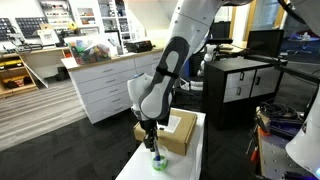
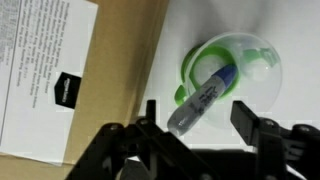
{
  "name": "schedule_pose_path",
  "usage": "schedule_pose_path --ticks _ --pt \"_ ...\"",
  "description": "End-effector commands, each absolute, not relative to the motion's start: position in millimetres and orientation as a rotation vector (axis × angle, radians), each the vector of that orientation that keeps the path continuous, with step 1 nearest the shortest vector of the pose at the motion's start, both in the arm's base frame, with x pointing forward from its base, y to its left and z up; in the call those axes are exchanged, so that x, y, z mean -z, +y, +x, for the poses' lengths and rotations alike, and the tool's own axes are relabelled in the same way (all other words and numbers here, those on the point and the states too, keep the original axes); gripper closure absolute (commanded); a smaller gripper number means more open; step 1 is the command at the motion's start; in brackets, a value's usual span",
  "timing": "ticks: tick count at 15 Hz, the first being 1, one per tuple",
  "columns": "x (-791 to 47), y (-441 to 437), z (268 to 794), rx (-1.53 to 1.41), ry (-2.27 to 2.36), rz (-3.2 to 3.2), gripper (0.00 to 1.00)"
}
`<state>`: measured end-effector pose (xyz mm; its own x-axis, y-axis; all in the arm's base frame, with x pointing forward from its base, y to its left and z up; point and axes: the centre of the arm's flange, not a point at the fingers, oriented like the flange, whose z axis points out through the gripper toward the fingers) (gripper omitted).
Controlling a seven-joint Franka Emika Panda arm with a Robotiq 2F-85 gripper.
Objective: Take the pen out of the cup and put it on the box
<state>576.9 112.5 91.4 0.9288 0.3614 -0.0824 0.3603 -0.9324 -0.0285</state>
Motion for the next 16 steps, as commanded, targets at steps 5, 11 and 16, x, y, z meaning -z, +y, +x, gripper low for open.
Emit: schedule_pose_path --ticks 5,11,16 --pt "-97.6 109.3 579.3 -0.101 -0.535 -3.064 0.77" --pt "-103.9 111.3 579.0 -0.085 -0.539 -3.063 0.94" --pt "-120.0 113.5 569.0 -0.060 -0.529 -3.061 0.94"
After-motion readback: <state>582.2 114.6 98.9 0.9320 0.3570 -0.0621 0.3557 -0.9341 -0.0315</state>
